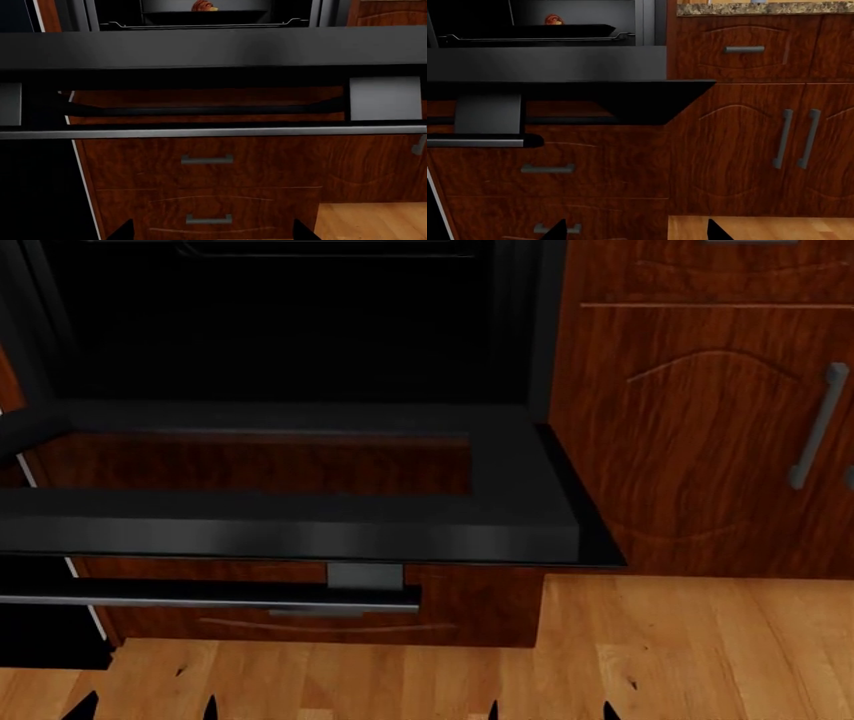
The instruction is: Close the oven door
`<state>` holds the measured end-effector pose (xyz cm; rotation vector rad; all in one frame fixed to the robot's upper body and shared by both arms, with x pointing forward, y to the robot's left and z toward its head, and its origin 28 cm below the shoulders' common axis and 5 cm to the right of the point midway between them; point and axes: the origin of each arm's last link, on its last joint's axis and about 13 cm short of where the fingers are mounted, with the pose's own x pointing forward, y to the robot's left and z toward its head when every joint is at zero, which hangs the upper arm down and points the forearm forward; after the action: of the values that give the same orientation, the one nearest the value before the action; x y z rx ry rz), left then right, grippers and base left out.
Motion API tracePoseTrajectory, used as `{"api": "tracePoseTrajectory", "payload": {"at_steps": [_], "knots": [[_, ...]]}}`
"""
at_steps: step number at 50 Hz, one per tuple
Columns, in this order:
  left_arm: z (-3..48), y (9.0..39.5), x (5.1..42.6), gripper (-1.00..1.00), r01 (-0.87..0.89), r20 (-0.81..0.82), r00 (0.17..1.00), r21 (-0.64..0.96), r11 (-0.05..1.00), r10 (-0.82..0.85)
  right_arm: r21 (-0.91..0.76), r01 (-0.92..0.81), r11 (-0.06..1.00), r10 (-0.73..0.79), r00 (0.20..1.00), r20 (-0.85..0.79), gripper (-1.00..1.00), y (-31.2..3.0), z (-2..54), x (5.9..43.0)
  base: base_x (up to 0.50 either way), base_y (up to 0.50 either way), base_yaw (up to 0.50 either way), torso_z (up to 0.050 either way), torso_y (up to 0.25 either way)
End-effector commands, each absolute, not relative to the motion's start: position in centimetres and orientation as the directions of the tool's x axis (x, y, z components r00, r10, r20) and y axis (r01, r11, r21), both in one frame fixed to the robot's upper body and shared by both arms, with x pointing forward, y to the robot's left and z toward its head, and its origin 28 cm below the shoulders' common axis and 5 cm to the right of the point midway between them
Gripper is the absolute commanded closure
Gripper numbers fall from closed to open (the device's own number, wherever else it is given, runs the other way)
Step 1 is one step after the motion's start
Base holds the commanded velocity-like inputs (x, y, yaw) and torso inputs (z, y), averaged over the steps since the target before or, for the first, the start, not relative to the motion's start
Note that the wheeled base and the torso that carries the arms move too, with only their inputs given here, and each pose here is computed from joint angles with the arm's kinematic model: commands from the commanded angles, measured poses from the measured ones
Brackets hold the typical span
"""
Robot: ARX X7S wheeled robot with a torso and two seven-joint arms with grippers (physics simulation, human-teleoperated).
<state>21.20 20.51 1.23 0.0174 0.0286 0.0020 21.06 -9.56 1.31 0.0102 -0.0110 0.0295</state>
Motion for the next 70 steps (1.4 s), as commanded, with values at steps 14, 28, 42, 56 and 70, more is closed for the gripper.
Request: {"api": "tracePoseTrajectory", "payload": {"at_steps": [14, 28, 42, 56, 70], "knots": [[1.27, 20.53, 21.21, -1.0, -0.005, -0.028, 1.0, 0.015, 1.0, 0.005, 0.011, -0.03, 0.999, 0.03, 0.999, 0.012, -1.0, -9.58, 1.32, 21.07, 0.0, 0.0, 0.0, -0.05, 0.0], [1.28, 20.53, 21.24, -1.0, -0.012, -0.027, 1.0, 0.022, 1.0, 0.012, 0.007, -0.029, 1.0, 0.029, 1.0, 0.012, -1.0, -9.55, 1.32, 21.09, 0.0, 0.0, 0.0, -0.05, 0.0], [1.27, 20.5, 21.28, -1.0, -0.013, -0.035, 0.999, 0.028, 1.0, 0.014, 0.004, -0.031, 1.0, 0.031, 0.999, 0.009, -1.0, -9.55, 1.32, 21.07, 0.0, 0.0, 0.0, -0.05, 0.0], [1.17, 20.48, 21.25, -1.0, -0.013, -0.03, 0.999, 0.033, 0.999, 0.014, -0.003, -0.035, 0.999, 0.035, 0.999, 0.008, -1.0, -9.5, 1.24, 21.06, 0.0, 0.0, 0.0, -0.05, 0.0], [1.16, 20.46, 21.24, -1.0, -0.014, -0.025, 1.0, 0.031, 0.999, 0.014, -0.007, -0.034, 0.999, 0.034, 0.999, 0.009, -1.0, -9.5, 1.25, 21.06, 0.0, 0.0, 0.0, -0.05, 0.0]]}}
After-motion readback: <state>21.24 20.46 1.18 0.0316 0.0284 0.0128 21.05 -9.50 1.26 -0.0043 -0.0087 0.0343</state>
